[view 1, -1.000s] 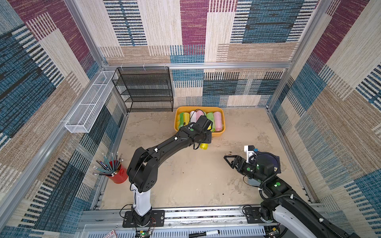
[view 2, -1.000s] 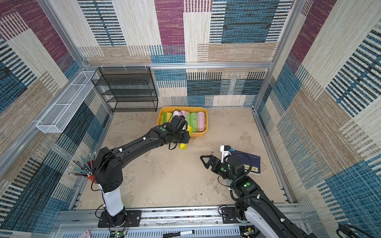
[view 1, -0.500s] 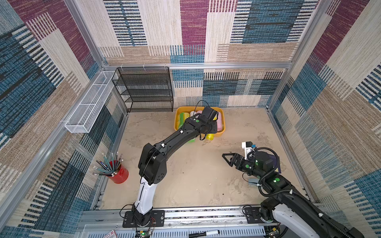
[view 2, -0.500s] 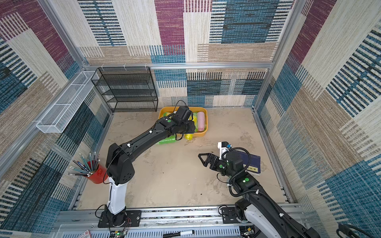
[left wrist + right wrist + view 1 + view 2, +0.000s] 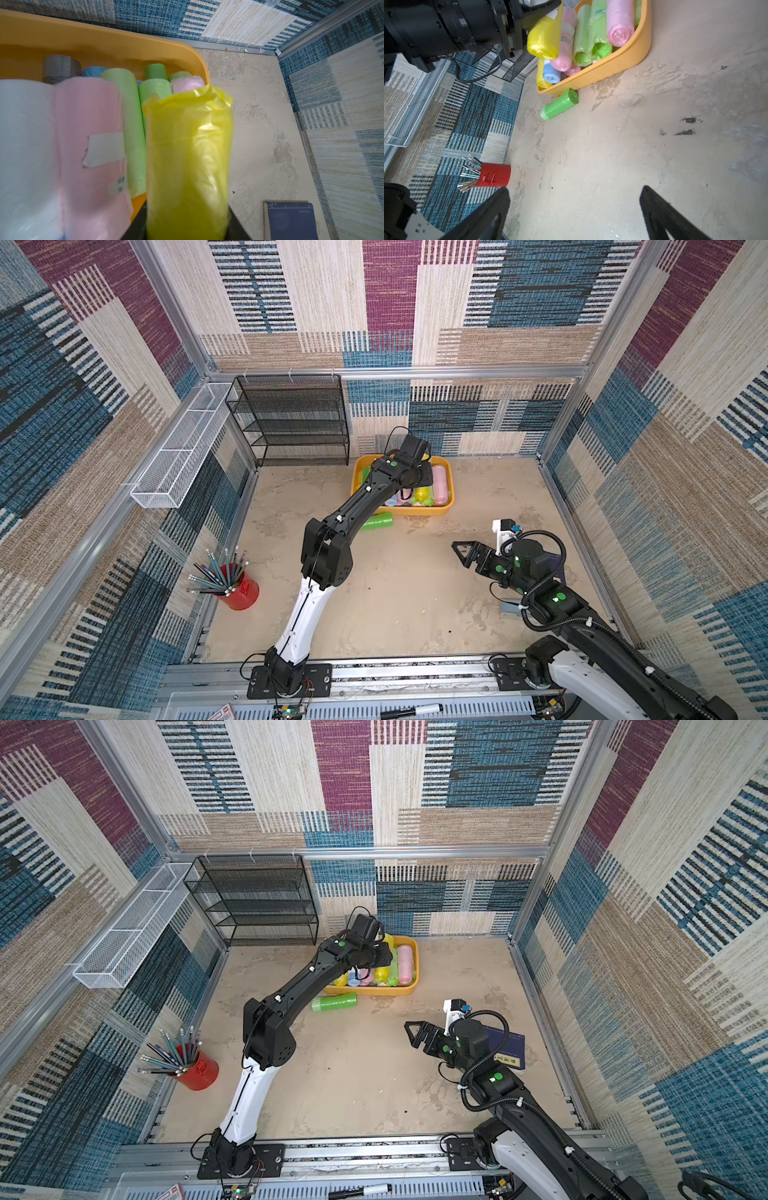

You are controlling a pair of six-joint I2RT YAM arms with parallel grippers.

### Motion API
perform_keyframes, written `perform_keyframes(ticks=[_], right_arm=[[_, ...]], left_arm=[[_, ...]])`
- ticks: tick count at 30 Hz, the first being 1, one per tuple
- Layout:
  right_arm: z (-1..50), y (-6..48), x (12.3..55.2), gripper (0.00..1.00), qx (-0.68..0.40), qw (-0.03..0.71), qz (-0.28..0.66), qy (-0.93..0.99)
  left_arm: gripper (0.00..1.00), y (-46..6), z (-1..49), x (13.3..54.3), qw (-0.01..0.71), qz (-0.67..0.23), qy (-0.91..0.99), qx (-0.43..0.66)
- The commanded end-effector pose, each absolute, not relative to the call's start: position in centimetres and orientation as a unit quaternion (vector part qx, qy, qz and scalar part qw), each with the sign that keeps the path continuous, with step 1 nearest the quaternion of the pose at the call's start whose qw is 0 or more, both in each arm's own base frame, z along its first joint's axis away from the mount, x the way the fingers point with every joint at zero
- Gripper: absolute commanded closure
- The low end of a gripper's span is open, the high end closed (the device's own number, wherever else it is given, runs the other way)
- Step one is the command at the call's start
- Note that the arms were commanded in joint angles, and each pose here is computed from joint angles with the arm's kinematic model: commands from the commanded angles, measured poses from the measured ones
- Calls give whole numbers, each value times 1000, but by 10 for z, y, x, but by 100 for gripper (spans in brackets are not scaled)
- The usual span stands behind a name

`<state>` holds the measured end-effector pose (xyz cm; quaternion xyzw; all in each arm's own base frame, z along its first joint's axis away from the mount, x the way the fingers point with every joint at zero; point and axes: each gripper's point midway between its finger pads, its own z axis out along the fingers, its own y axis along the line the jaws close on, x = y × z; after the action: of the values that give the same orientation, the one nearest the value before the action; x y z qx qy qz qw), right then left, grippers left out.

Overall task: Put the roll of trash bags into the storage box
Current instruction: Place the roll of trash bags in the storage box.

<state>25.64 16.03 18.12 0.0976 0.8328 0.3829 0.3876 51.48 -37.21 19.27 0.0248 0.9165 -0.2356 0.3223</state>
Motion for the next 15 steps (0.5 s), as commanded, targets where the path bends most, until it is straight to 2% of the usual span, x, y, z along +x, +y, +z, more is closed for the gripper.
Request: perform_keyframes(ticks=[1,11,13,15], right_arm=[[181,153,262,1,107,401,363,835],[167,153,266,1,123,386,353,843],[166,153,267,1,126,385,355,842],[164,154,268,1,129,383,355,843]], left_arm=[[83,-379,187,524,309,-264,913,16],[81,-370,163,554,309,-278,909,-3],[76,-368,163,558,311,-285,907,-6],[67,-369,164,561,313,-293,903,-6]])
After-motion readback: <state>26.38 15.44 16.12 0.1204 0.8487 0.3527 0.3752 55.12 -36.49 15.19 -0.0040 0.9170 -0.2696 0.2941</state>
